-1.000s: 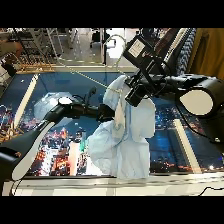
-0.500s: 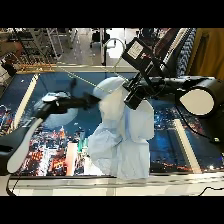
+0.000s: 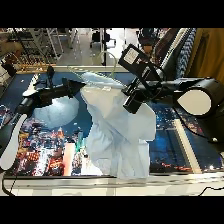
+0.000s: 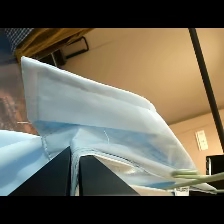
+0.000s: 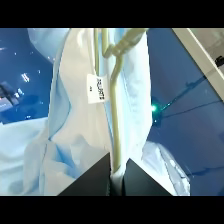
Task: Fold the clothes and pants, and hang the long-sleeved shirts on hangers.
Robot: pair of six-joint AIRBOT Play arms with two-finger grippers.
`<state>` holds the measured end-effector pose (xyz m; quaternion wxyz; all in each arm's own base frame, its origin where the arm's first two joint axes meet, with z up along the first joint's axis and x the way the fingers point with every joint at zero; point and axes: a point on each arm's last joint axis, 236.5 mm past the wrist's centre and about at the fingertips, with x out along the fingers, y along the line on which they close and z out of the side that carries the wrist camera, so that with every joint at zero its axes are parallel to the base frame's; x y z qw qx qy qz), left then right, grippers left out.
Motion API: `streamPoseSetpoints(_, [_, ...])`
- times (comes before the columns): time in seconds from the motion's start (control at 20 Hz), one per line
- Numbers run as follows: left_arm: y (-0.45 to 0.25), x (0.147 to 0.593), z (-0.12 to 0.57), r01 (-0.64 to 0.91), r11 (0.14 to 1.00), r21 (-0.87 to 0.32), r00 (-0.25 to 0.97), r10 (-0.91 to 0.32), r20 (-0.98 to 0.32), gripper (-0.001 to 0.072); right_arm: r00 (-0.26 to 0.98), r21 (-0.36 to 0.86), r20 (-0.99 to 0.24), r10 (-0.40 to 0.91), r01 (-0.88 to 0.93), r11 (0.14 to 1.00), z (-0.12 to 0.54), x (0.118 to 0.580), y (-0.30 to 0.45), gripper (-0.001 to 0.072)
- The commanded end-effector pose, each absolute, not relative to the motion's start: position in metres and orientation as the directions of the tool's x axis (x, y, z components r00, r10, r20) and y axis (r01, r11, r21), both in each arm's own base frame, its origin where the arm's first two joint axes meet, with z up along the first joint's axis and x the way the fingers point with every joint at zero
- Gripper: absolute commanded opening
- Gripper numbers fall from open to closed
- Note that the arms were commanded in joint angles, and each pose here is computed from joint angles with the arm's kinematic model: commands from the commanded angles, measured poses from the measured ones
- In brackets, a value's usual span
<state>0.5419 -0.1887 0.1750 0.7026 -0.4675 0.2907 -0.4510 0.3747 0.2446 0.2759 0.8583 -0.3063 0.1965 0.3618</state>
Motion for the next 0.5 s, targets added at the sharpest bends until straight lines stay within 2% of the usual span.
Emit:
streamPoseSetpoints(0.0, [-0.179, 0.544, 0.185, 0.376, 0.138, -0.916, 0.432, -0.901, 0.042, 0.0012, 0.648, -0.395, -0.607, 0.459, -0.748, 0.534, 0.265, 0.372, 0.235, 0.0023])
streamPoseSetpoints(0.45, [-0.168, 0.531, 0.192, 0.395, 0.097, -0.914, 0.382, -0.922, 0.067, 0.0012, 0.661, -0.443, -0.650, 0.374, -0.730, 0.520, 0.255, 0.375, 0.215, 0.0023])
